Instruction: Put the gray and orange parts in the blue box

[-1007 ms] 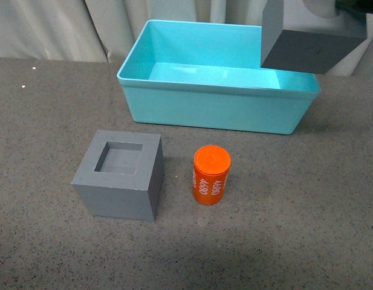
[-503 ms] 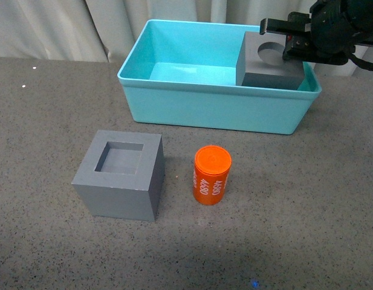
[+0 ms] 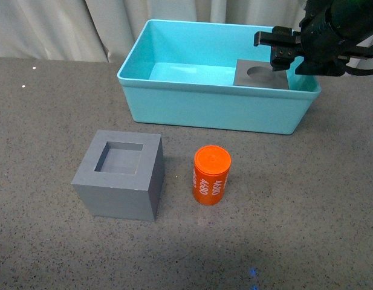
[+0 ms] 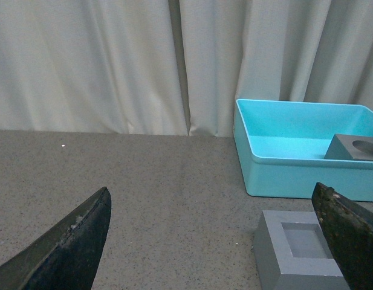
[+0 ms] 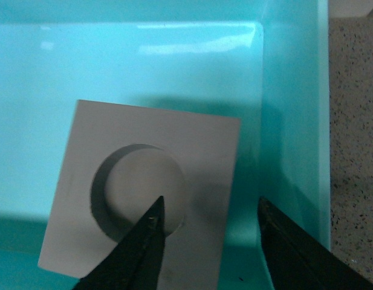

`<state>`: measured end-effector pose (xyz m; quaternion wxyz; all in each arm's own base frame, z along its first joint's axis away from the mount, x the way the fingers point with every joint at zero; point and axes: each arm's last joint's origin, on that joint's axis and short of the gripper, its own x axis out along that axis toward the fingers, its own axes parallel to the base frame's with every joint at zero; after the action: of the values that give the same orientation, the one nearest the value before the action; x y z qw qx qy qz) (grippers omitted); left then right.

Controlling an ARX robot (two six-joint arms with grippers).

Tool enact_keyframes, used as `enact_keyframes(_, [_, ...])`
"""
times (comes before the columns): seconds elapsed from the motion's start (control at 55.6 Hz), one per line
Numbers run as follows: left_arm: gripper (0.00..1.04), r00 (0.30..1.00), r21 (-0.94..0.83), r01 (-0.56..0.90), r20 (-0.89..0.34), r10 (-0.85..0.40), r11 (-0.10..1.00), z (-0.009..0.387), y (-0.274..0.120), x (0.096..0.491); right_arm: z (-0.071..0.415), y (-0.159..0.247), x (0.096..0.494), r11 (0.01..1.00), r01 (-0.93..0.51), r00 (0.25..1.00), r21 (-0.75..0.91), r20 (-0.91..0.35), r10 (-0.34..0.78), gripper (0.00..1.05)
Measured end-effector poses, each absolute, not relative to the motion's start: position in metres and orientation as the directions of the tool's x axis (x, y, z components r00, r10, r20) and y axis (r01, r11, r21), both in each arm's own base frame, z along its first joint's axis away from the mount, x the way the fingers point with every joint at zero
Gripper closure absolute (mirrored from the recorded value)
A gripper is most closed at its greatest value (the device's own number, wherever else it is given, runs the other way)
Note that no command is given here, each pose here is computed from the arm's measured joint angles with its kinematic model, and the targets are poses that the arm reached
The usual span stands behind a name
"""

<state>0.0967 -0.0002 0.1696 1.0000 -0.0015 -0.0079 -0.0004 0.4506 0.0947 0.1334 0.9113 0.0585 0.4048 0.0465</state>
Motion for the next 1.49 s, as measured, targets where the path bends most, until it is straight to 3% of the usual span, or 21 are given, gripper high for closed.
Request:
enact_keyframes(0.198, [0.07,1.000,-0.003,0.000,0.016,0.000,1.000,0.170,0.000,0.097,0.155,0.090,0.430,0.987,-0.044,0.747,0.157,-0.651,0.136,0.27])
enact_keyframes(0.306, [0.07,1.000,-0.003,0.000,0.016,0.000,1.000,0.170,0.000,0.097,0.184,0.084,0.398,0.992,-0.028,0.843,0.126,-0.530,0.091,0.08])
enact_keyframes(0.396, [0.07,1.000,-0.003,0.000,0.016,0.000,1.000,0.170,0.000,0.097,0.205,0.074,0.359,0.995,-0.033,0.899,0.099,-0.431,0.073,0.10])
enact_keyframes(0.539, [0.07,1.000,-0.003,0.000,0.016,0.000,1.000,0.170,0.000,0.097,0.198,0.068,0.296,0.995,-0.099,0.923,0.007,-0.374,0.094,0.10])
enact_keyframes(0.611, [0.07,1.000,-0.003,0.000,0.016,0.000,1.000,0.170,0.000,0.097,0.195,0.069,0.273,0.989,-0.147,0.909,0.012,-0.392,0.140,0.10])
enact_keyframes(0.737, [0.07,1.000,-0.003,0.000,0.016,0.000,1.000,0.170,0.000,0.097,0.186,0.066,0.244,0.992,-0.122,0.896,-0.016,-0.432,0.103,0.10])
enact_keyframes(0.899, [0.07,1.000,-0.009,-0.009,0.009,0.009,1.000,0.169,0.000,0.097,0.182,0.063,0.239,0.995,-0.101,0.892,-0.029,-0.445,0.077,0.10])
enact_keyframes(1.007, [0.07,0.957,-0.053,-0.199,-0.226,0.182,0.979,0.165,0.000,0.101,0.182,0.063,0.239,0.995,-0.100,0.893,-0.029,-0.443,0.077,0.10])
enact_keyframes(1.115, [0.07,0.933,-0.081,-0.234,-0.297,0.201,0.969,0.163,-0.002,0.111,0.183,0.063,0.239,0.995,-0.099,0.895,-0.029,-0.441,0.076,0.10])
enact_keyframes(1.33, [0.07,0.949,-0.151,-0.125,-0.307,0.074,0.981,0.180,-0.020,0.154,0.183,0.063,0.239,0.995,-0.100,0.894,-0.029,-0.441,0.077,0.10])
enact_keyframes(1.492, [0.07,0.875,-0.158,-0.022,-0.481,-0.058,0.987,0.162,-0.046,0.202,0.183,0.063,0.239,0.995,-0.099,0.894,-0.030,-0.441,0.076,0.10])
